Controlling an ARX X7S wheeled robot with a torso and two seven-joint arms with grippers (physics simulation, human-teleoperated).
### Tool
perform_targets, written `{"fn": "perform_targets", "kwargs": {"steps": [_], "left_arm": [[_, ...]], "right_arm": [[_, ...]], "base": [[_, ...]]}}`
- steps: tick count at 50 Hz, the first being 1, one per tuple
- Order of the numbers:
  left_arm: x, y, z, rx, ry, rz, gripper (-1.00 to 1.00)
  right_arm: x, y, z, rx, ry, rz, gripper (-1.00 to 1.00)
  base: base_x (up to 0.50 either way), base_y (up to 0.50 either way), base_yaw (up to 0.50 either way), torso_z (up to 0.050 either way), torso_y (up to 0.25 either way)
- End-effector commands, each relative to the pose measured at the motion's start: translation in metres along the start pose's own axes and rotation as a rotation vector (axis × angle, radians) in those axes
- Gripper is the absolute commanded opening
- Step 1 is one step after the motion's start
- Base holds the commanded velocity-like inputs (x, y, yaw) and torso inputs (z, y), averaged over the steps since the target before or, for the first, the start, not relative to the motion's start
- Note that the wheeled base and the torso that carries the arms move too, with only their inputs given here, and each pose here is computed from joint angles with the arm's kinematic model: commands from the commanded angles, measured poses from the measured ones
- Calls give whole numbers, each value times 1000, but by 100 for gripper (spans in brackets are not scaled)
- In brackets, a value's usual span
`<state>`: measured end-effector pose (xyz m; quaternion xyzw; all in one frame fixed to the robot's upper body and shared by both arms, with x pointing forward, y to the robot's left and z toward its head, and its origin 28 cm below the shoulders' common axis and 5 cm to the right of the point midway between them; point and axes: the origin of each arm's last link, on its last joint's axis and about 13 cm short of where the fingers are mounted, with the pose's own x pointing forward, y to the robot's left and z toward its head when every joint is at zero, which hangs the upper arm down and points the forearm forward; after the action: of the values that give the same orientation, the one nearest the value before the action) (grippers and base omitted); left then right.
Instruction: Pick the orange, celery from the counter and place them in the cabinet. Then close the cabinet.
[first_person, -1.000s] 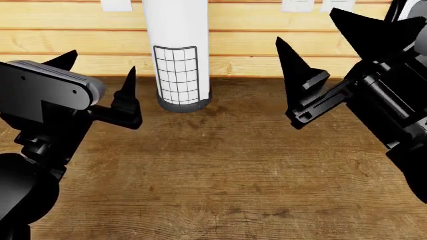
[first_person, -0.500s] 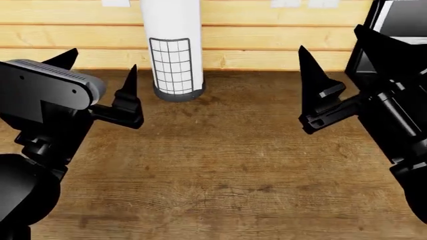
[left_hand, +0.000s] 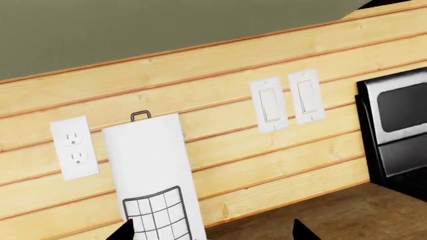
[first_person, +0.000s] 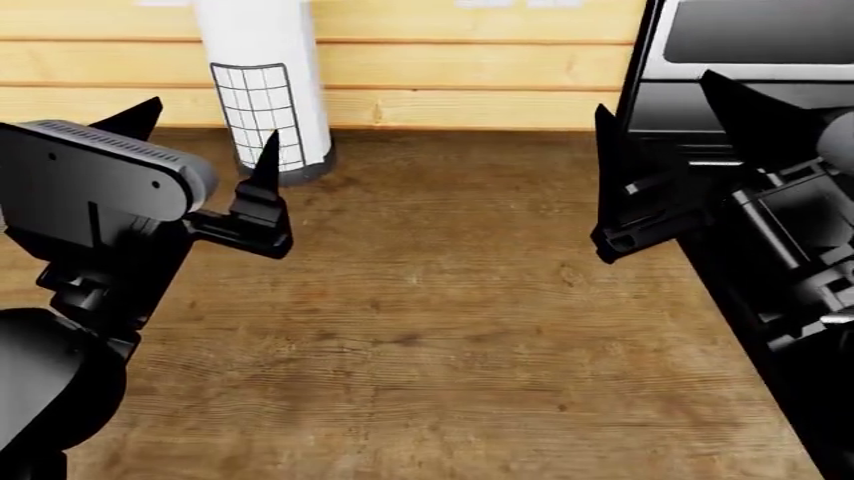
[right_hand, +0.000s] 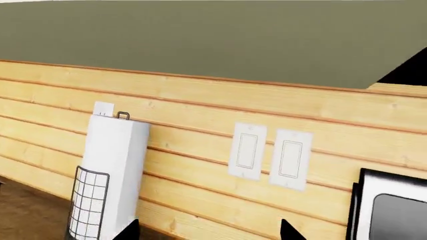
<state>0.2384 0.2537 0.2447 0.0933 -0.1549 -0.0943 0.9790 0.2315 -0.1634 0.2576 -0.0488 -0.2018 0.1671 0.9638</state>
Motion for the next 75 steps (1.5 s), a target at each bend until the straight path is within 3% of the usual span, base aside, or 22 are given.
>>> {"fn": "perform_targets", "kwargs": {"steps": [1,32,43,59,68,75], "left_arm": [[1,-1,1,2,-3,-4,100],[0,1,2,5,-4,2,100],[-2,1,1,5,-2,4,100],[-4,2,2,13,-2,8,100],[-3,3,2,14,-4,11,100],[-3,3,3,17,-5,13,100]], "right_arm": [[1,0,-4,8,7,-14,100],[0,-1,-2,12,-1,-10,100],[-1,-4,2,10,-9,-22,100],[-11,-23,6,2,46,-181,100],[-12,-32,19,12,22,-277,100],[-10,-39,37,54,-65,-361,100]], "base": [[10,-500,0,0,0],[7,-362,0,0,0],[0,0,0,0,0],[0,0,0,0,0],[0,0,0,0,0],[0,0,0,0,0]]}}
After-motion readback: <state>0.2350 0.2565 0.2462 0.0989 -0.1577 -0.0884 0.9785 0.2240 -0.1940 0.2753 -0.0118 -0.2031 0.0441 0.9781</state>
